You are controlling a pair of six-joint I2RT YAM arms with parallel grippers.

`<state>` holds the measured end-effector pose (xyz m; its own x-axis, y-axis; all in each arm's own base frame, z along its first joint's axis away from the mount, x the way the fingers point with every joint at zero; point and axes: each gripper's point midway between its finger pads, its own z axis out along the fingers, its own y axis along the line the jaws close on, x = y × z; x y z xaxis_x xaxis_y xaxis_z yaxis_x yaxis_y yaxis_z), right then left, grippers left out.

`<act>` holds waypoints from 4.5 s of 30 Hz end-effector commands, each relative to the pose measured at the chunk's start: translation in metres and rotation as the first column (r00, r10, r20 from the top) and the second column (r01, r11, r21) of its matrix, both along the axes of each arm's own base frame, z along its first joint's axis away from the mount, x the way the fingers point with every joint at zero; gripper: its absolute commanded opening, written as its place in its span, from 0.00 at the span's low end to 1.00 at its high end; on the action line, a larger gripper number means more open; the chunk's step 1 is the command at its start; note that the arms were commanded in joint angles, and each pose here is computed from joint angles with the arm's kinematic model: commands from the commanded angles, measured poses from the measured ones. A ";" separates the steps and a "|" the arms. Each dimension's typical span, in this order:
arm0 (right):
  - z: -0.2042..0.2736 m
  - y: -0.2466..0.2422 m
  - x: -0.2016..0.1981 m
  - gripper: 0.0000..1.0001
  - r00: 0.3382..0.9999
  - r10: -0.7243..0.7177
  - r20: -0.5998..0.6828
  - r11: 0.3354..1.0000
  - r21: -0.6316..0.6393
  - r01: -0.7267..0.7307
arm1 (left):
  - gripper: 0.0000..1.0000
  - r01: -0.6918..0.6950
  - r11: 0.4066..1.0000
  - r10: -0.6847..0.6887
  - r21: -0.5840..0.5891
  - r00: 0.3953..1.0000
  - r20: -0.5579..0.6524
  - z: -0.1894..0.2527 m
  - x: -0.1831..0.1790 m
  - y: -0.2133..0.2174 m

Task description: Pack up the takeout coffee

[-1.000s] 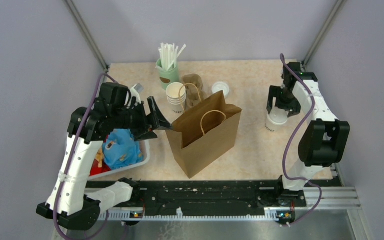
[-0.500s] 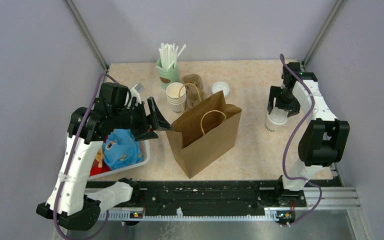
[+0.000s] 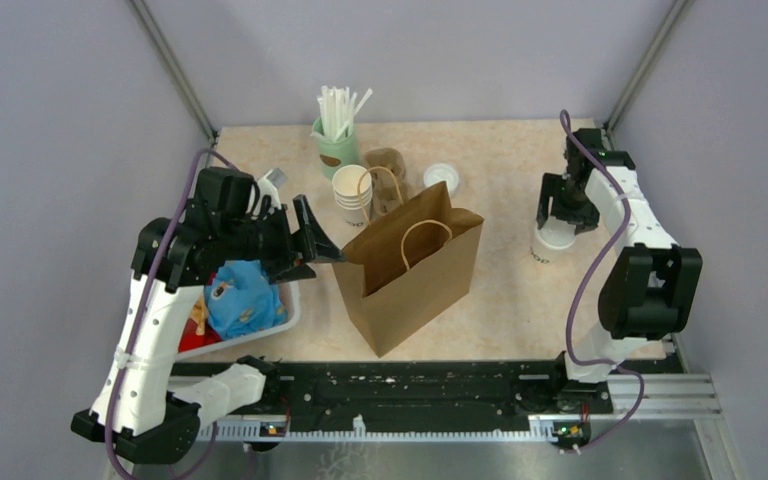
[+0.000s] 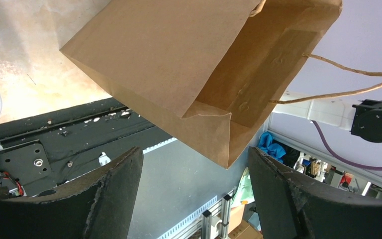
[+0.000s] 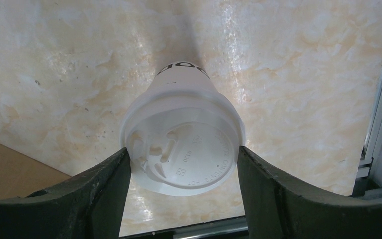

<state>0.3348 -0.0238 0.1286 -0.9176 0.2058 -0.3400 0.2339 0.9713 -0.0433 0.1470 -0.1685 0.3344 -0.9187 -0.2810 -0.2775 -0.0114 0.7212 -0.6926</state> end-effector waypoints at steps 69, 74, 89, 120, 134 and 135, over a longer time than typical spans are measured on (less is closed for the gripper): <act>0.349 0.215 -0.159 0.60 0.434 0.397 0.809 0.484 0.217 -0.848 | 0.00 -0.089 0.970 -0.047 0.226 0.844 0.534 0.017 0.081 -0.050; 0.332 0.243 -0.180 0.59 0.429 0.472 0.770 0.422 0.229 -0.877 | 0.00 -0.101 0.970 -0.042 0.222 0.829 0.557 0.004 0.081 -0.045; 0.258 0.282 -0.197 0.55 0.428 0.712 0.557 0.527 -0.020 -0.850 | 0.00 -0.085 0.979 -0.038 0.186 0.820 0.570 -0.016 0.062 -0.032; 0.163 0.339 -0.169 0.52 0.204 0.951 0.234 0.305 -0.583 -0.753 | 0.00 0.061 0.992 -0.120 0.108 0.691 0.713 -0.045 0.032 -0.029; 0.138 0.350 -0.176 0.49 0.235 0.954 0.184 0.298 -0.558 -0.775 | 0.00 -0.022 0.993 -0.051 0.117 0.807 0.589 -0.043 0.035 -0.023; 0.137 0.355 -0.174 0.49 0.240 0.953 0.185 0.303 -0.564 -0.769 | 0.00 -0.015 0.993 -0.057 0.120 0.814 0.578 -0.043 0.034 -0.025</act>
